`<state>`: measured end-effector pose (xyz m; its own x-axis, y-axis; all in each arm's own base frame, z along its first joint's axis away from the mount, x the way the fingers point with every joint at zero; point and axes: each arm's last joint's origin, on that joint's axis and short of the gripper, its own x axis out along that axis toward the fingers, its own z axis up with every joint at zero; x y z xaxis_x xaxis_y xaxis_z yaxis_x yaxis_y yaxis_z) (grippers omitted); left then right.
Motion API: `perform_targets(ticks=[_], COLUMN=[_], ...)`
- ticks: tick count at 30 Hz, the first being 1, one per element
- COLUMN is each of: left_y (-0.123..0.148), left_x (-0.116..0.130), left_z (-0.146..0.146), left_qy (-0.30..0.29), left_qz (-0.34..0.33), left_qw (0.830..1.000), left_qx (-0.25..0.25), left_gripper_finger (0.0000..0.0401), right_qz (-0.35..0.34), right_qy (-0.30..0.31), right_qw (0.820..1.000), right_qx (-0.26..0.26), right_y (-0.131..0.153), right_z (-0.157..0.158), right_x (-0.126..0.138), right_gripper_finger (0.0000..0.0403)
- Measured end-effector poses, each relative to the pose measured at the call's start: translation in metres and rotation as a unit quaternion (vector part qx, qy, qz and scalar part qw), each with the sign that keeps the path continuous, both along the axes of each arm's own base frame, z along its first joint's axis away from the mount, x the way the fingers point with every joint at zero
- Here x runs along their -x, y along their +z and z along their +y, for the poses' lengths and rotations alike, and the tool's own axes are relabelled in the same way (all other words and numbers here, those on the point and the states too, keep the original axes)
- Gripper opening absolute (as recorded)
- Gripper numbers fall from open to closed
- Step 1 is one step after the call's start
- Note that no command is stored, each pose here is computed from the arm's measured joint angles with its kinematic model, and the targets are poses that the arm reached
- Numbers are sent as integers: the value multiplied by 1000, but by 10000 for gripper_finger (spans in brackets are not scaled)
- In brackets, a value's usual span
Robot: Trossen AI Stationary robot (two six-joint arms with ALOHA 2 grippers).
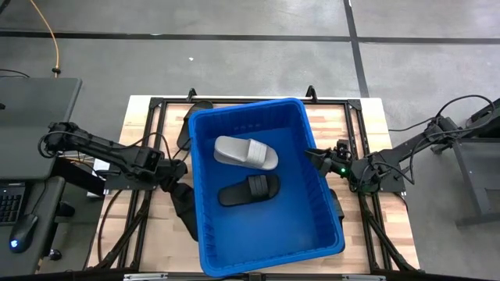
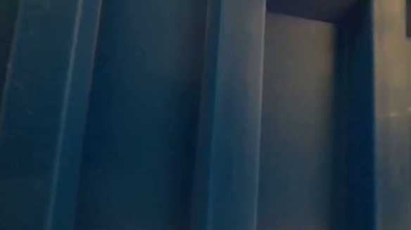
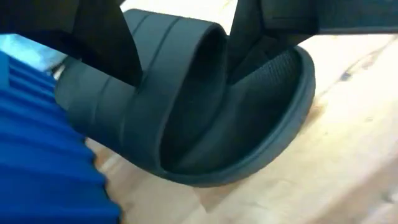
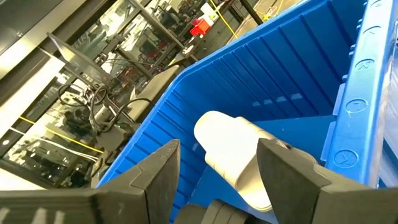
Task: Pick and place slides into bin
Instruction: Put the black slide into the blue bin
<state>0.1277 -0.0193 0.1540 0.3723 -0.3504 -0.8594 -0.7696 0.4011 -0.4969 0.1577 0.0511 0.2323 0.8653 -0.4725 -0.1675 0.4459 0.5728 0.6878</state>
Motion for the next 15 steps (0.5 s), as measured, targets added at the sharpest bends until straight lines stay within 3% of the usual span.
perform_targets(ticks=[10, 12, 15], left_y=[1, 2, 1], left_x=[0, -1, 0], left_z=[-3, -3, -3], left_qy=[-43, -60, -46], left_qz=[-13, -26, -13], left_qw=[998, 997, 998], left_qx=[32, 33, 30], left_gripper_finger=[153, 122, 39], right_qz=[4, 4, 4], right_qy=[2, 2, 2], right_qw=[1000, 1000, 1000], right_qx=[6, 7, 8], right_y=[0, 0, 0], right_z=[0, 0, 0], right_x=[0, 0, 0], right_gripper_finger=[205, 206, 205])
